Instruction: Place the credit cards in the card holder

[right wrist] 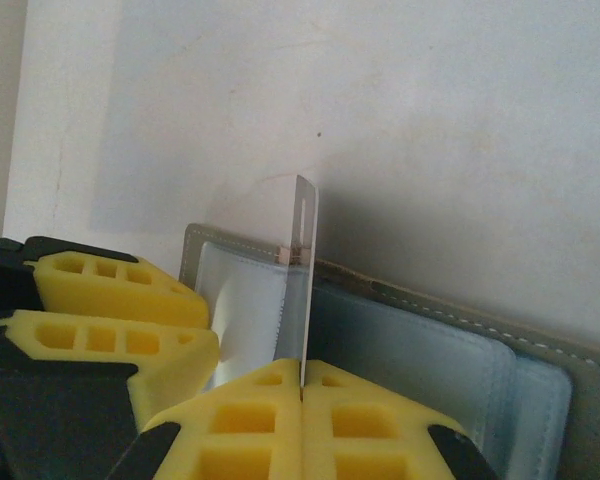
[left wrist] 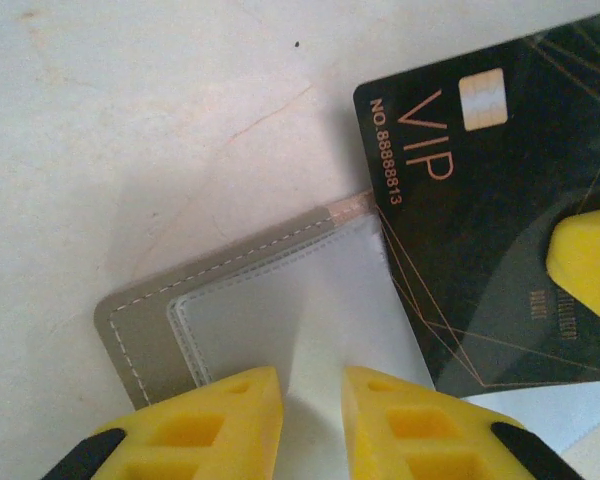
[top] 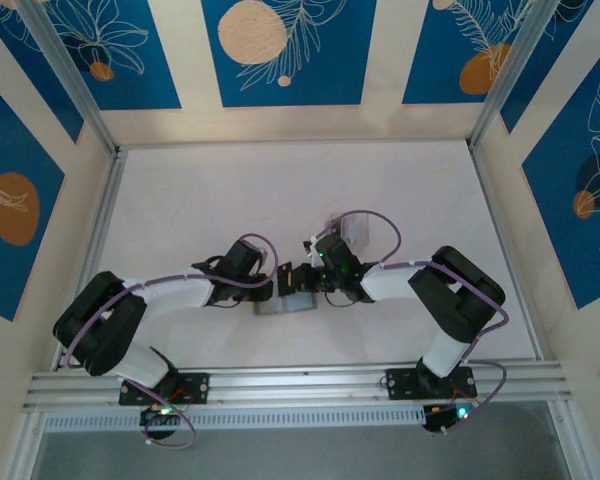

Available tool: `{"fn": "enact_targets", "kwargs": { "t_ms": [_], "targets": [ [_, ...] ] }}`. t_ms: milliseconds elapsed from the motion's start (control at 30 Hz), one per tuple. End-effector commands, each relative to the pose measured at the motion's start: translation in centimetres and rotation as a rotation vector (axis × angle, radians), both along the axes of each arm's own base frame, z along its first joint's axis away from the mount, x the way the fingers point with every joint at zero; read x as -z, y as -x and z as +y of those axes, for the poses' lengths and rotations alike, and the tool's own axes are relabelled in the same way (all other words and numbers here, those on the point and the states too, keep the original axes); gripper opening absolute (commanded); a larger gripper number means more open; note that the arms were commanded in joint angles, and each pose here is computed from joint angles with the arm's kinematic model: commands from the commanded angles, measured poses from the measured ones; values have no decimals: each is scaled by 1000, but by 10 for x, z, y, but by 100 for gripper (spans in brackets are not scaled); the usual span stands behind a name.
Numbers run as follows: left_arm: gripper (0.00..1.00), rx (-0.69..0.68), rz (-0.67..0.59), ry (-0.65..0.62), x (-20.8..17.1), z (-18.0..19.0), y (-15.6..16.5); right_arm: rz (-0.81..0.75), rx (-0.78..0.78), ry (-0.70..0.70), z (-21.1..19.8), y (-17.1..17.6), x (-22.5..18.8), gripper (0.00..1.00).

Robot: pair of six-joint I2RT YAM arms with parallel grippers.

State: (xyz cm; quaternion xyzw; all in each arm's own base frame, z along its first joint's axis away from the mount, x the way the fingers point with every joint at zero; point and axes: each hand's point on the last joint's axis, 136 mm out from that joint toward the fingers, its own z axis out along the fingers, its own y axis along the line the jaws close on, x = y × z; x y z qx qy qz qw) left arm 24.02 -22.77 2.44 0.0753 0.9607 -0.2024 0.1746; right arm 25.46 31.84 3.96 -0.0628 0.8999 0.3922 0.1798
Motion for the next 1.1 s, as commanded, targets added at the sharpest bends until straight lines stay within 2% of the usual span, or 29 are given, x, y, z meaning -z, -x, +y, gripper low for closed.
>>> {"fn": "enact_targets", "kwargs": {
  "t_ms": [0,333,633,1067],
  "targets": [
    [24,16,114,-121,28,22,28,98,-31,21,-5,26,22,0],
    [24,13,117,-123,27,23,28,157,-23,-65,0,27,21,0],
    [21,-19,66,-127,5,33,28,210,15,-19,-6,25,41,0],
    [16,-59,111,-170,26,51,44,226,38,2,-9,22,45,0]
  ]
}}
